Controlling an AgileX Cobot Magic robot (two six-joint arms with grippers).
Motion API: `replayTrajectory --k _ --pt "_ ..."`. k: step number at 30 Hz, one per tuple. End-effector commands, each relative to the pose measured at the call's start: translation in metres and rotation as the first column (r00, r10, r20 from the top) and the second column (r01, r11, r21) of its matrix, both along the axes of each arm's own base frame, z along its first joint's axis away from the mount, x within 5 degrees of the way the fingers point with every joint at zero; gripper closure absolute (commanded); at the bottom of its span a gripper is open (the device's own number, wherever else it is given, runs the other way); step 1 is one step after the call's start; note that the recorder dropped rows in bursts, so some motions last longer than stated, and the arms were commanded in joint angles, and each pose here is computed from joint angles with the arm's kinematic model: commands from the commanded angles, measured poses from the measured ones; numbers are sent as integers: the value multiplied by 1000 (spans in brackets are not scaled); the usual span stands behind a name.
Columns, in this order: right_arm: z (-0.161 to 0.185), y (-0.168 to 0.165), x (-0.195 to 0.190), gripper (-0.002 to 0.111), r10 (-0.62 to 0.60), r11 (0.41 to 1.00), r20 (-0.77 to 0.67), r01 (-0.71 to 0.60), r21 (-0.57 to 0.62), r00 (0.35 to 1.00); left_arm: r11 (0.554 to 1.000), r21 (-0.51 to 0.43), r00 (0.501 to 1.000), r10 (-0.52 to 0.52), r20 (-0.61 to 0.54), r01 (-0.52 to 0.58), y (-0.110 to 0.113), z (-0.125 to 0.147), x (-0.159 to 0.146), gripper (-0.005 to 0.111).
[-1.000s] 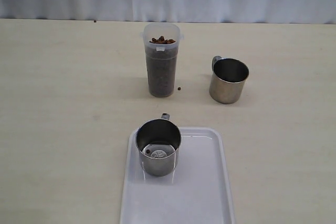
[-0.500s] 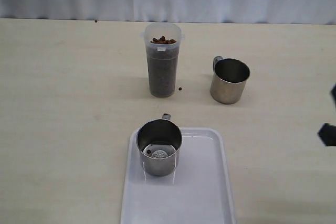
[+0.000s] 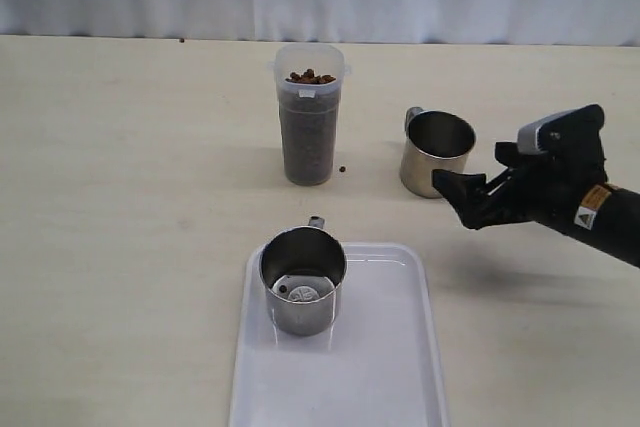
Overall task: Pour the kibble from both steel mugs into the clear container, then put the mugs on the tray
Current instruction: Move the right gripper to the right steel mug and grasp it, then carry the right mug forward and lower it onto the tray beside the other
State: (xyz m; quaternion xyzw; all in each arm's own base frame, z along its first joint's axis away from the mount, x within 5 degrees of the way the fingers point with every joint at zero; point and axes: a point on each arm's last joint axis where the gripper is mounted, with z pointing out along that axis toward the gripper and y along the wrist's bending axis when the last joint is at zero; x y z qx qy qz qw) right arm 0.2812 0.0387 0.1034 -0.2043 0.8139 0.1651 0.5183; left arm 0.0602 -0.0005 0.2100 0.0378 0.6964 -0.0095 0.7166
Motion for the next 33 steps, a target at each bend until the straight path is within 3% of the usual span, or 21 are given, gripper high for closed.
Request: replayTrajectory --k 1,8,16,18,19,21,23,24,30,33 --pt "-7 3 23 -1 51 999 34 -51 -13 998 1000 -10 1000 4 -9 -4 0 -1 0 107" --pt "-27 5 53 -1 96 995 36 -95 -30 995 1000 -10 1000 4 -9 -4 0 -1 0 107" --pt "-29 9 56 1 140 990 67 -139 -11 988 1000 -10 1000 4 -9 -4 0 -1 0 107" --pt "-28 10 55 12 165 986 70 -164 -17 984 1000 -10 1000 4 -9 -4 0 -1 0 107" --pt "-29 11 54 24 177 984 69 -176 -20 982 1000 -10 1000 6 -10 -6 0 -1 0 107" --pt "-29 11 54 53 180 984 69 -179 -21 981 1000 -10 1000 9 -10 -9 1 -1 0 107" --pt "-27 11 52 93 180 984 69 -179 -21 981 1000 -10 1000 9 -10 -9 1 -1 0 107" --pt "-23 11 50 103 174 985 70 -173 -17 982 1000 -10 1000 9 -10 -9 1 -1 0 107" --pt "8 11 27 102 176 984 120 -174 -31 977 1000 -10 1000 9 -10 -9 1 -1 0 107" --pt "12 15 0 102 246 969 91 -243 -47 965 1000 -10 1000 9 -10 -9 1 -1 0 107"
